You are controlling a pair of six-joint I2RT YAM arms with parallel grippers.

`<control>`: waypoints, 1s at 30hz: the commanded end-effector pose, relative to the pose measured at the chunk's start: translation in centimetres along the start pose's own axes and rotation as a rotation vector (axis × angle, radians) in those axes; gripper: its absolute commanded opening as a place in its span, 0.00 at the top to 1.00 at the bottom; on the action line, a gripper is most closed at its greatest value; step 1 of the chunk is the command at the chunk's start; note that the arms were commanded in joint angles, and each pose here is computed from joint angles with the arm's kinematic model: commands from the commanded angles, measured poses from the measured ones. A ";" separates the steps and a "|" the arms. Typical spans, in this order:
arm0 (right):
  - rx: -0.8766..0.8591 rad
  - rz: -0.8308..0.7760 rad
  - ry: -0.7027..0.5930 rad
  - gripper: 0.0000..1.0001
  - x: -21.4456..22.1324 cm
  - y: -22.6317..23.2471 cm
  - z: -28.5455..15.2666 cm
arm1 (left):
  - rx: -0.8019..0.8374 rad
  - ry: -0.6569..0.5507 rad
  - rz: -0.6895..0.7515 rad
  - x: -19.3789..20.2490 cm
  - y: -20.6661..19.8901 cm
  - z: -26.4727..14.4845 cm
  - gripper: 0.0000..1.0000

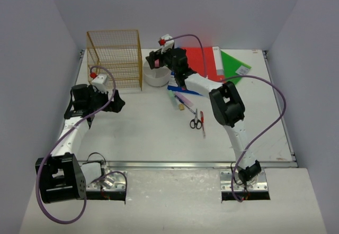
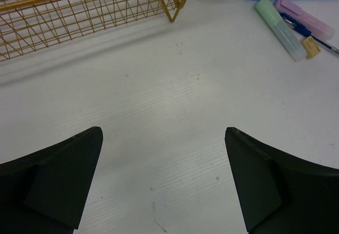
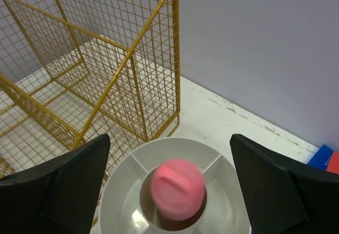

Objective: Organize the desk

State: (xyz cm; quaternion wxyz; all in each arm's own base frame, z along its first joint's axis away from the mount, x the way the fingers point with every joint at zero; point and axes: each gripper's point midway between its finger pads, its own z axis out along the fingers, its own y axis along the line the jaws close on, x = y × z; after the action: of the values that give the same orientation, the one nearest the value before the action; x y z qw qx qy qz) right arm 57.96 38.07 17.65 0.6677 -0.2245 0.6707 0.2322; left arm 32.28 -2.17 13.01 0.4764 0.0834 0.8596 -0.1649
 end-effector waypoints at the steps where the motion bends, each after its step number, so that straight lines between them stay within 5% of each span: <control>1: -0.075 -0.087 -0.252 0.04 -14.7 2.0 -2.5 | -0.006 -0.066 0.022 -2.7 0.3 -0.3 0.00; 4: -0.122 -0.228 -0.224 0.08 -19.0 2.8 -6.0 | -0.002 -0.085 0.024 -3.4 -0.1 -0.8 0.00; 7: -0.180 -0.272 0.128 0.26 -13.1 2.7 -9.5 | -0.002 -0.107 0.038 -4.0 -0.4 -1.3 0.00; 14: -0.229 -0.289 0.734 0.64 -1.8 1.8 -19.6 | -0.020 -0.111 0.056 -3.6 -0.4 -1.9 0.00; 20: -0.217 -0.196 1.152 0.68 6.7 -0.5 -24.0 | -0.029 -0.116 0.067 -3.0 -0.6 -2.4 0.00; 30: -0.245 -0.140 1.226 0.60 13.3 -2.1 -21.2 | -0.047 -0.099 0.076 -2.4 -0.5 -2.7 0.00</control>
State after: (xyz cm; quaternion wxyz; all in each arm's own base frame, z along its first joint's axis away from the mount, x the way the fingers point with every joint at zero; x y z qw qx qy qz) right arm 39.32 22.05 1.41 0.0884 -0.4316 0.8939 0.0829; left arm 31.50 -2.04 16.29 0.5197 0.0935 0.8370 -0.1433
